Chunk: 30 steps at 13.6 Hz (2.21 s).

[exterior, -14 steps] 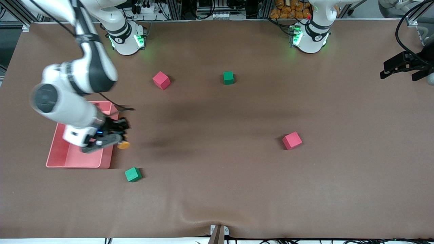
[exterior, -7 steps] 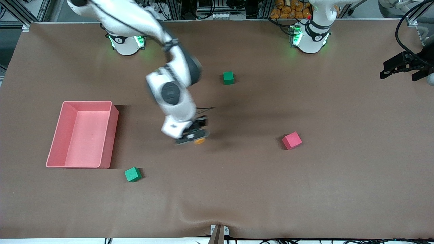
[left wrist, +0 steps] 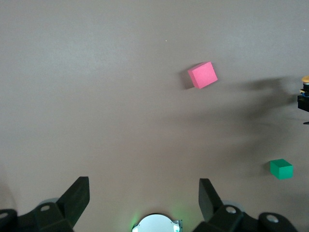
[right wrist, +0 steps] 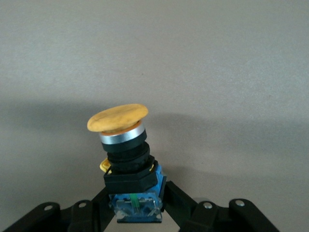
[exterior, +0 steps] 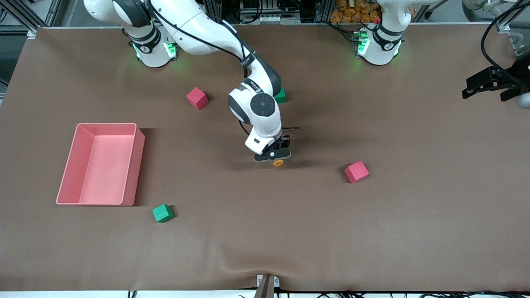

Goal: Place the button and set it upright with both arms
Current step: 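Set the button on the table and open the right gripper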

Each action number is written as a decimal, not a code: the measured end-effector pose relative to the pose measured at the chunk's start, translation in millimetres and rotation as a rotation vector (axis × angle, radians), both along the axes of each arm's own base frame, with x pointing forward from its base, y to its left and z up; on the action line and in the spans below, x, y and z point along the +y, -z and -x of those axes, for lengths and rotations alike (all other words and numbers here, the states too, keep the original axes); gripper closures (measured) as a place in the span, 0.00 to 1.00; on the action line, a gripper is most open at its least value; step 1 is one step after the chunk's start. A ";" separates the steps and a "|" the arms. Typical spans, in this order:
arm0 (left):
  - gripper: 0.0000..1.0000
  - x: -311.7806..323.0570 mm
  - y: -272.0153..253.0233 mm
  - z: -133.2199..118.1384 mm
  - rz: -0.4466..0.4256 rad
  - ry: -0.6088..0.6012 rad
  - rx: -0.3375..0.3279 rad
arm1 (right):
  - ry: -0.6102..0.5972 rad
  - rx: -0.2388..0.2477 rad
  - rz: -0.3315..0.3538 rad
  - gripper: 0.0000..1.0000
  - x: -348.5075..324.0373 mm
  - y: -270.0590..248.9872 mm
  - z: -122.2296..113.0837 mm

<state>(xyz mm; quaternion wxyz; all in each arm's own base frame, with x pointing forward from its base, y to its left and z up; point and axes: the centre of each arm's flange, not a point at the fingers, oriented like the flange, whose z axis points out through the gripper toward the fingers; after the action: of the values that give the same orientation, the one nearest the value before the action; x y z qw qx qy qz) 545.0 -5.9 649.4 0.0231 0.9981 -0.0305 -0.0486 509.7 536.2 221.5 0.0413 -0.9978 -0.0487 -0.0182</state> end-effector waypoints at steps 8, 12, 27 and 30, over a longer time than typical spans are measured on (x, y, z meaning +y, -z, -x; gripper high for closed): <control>0.00 -0.7 1.1 -0.1 0.000 0.002 0.004 | 0.098 0.010 0.002 0.56 -0.9 19.8 -0.2; 0.00 -2.6 4.5 1.0 0.000 0.006 0.025 | 0.107 0.006 -0.005 0.30 2.7 21.5 1.9; 0.00 -50.4 71.8 -29.0 0.077 0.081 0.152 | 0.120 0.148 0.119 0.00 -87.3 -143.2 -39.0; 0.00 -108.1 107.0 -36.4 0.059 0.121 0.212 | 0.146 0.176 0.129 0.00 -143.3 -162.7 -57.5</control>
<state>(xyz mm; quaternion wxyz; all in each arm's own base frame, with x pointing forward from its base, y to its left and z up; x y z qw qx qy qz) 581.4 -114.0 542.4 0.0524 0.9826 -0.0895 -0.1540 567.2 392.9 384.1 -0.0201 -0.9970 0.0271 0.0695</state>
